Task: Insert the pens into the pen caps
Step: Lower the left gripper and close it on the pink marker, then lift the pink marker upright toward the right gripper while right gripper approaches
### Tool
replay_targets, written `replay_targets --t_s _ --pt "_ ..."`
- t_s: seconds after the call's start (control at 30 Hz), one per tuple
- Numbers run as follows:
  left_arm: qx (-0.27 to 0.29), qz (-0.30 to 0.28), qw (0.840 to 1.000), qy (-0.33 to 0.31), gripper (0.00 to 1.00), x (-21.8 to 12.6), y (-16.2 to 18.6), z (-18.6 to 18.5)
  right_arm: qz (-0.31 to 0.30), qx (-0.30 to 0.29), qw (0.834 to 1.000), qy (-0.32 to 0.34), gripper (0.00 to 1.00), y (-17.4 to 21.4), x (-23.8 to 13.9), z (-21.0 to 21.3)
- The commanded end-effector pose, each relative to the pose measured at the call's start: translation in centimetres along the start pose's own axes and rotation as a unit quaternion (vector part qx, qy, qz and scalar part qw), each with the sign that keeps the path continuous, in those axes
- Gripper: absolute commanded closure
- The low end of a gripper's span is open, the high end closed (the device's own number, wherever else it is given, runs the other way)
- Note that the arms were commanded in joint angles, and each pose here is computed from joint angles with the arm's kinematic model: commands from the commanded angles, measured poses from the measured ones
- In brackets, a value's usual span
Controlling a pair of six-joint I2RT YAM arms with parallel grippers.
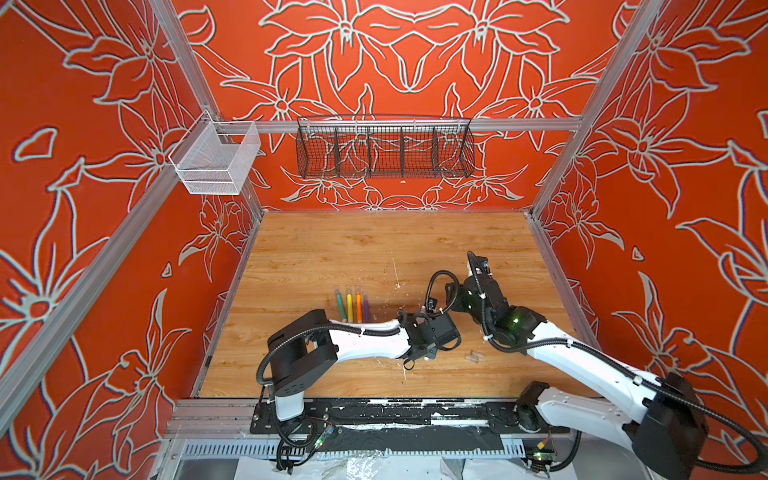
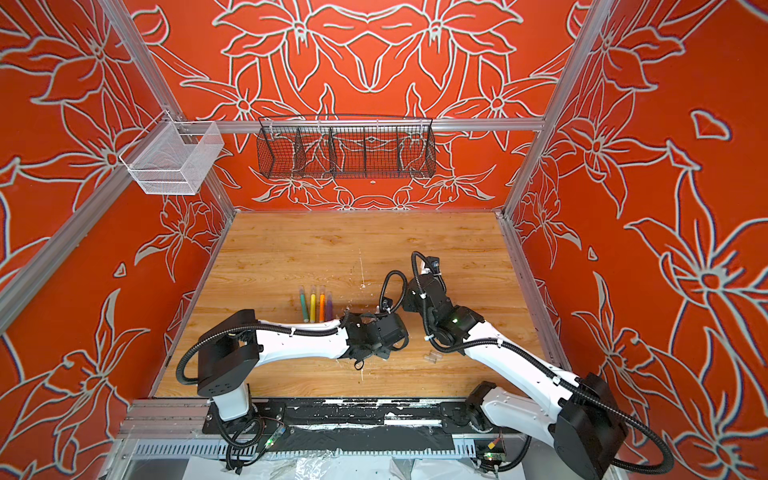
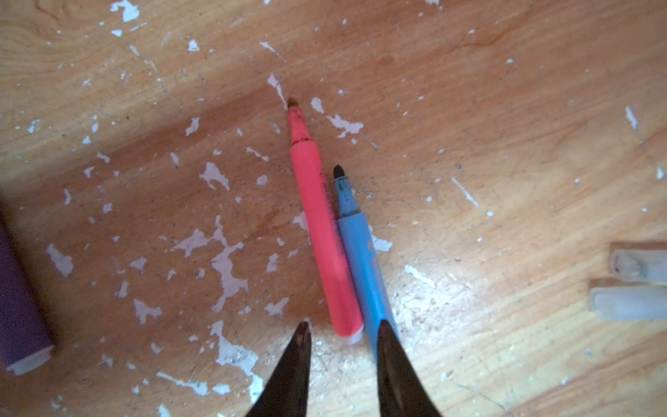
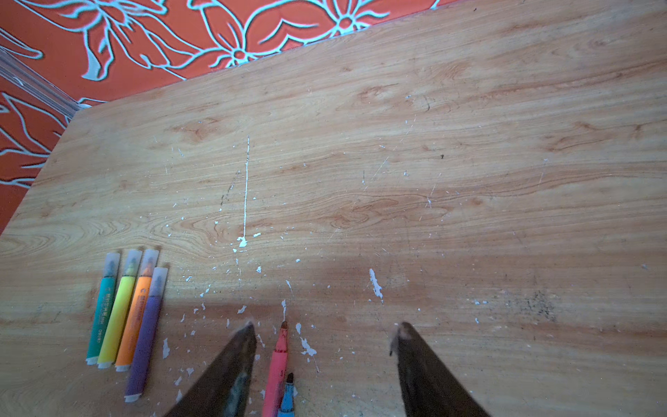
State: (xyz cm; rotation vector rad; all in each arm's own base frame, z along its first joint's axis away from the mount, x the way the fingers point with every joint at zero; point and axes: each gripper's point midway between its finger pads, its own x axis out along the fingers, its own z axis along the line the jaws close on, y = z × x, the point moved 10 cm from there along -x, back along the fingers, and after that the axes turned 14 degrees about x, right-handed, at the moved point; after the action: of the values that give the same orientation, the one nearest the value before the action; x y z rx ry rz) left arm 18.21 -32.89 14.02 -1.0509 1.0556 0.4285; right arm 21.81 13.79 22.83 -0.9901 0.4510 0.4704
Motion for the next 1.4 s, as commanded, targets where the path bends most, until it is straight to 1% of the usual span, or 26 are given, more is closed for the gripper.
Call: replay_targets --t_s 0.0,0.17,0.3,0.53,0.63,0.73,0.8,0.83,1.0,1.1,1.23,1.37 --pt "0.0 0.019 1.0 -0.015 0.71 1.6 0.0 0.2 0.004 0.011 1.0 -0.007 0.36 -0.5 -0.2 0.4" --pt "-0.017 0.033 0.999 -0.014 0.73 2.9 0.4 1.2 0.007 0.012 1.0 -0.006 0.36 -0.4 -0.1 0.3" --pt "-0.022 0.034 0.999 -0.013 0.76 3.2 0.6 1.5 0.009 0.013 1.0 -0.007 0.36 -0.4 0.0 0.4" --pt "-0.025 0.049 0.998 -0.016 0.76 4.2 1.0 1.8 0.013 0.013 1.0 -0.005 0.36 -0.4 0.3 0.4" --pt "-0.027 0.055 0.998 -0.012 0.74 4.7 1.2 1.8 0.014 0.013 1.0 -0.003 0.37 -0.4 0.3 0.3" --pt "-0.027 0.064 0.997 -0.012 0.74 5.2 1.4 1.9 0.012 0.015 1.0 -0.003 0.37 -0.4 0.2 0.3" --pt "-0.03 0.067 0.997 -0.013 0.76 5.3 1.6 2.0 0.013 0.014 1.0 -0.003 0.37 -0.4 0.3 0.3" --pt "-0.032 0.067 0.997 -0.013 0.79 5.2 1.7 2.1 0.012 0.015 1.0 -0.002 0.37 -0.4 0.3 0.2" --pt "-0.034 0.068 0.997 -0.015 0.9 4.6 1.6 2.7 0.011 0.019 1.0 -0.003 0.37 -0.4 0.2 0.1" --pt "-0.025 0.074 0.997 -0.016 0.98 3.8 1.2 3.0 0.011 0.023 1.0 -0.004 0.37 -0.5 0.1 0.1" --pt "-0.022 0.074 0.997 -0.023 1.0 2.1 0.3 3.8 0.005 0.031 0.999 -0.007 0.37 -0.6 -0.3 -0.2" --pt "-0.018 0.059 0.998 -0.012 1.0 -1.0 -1.5 4.9 -0.003 0.045 0.999 -0.011 0.37 -0.6 -0.7 -0.8"
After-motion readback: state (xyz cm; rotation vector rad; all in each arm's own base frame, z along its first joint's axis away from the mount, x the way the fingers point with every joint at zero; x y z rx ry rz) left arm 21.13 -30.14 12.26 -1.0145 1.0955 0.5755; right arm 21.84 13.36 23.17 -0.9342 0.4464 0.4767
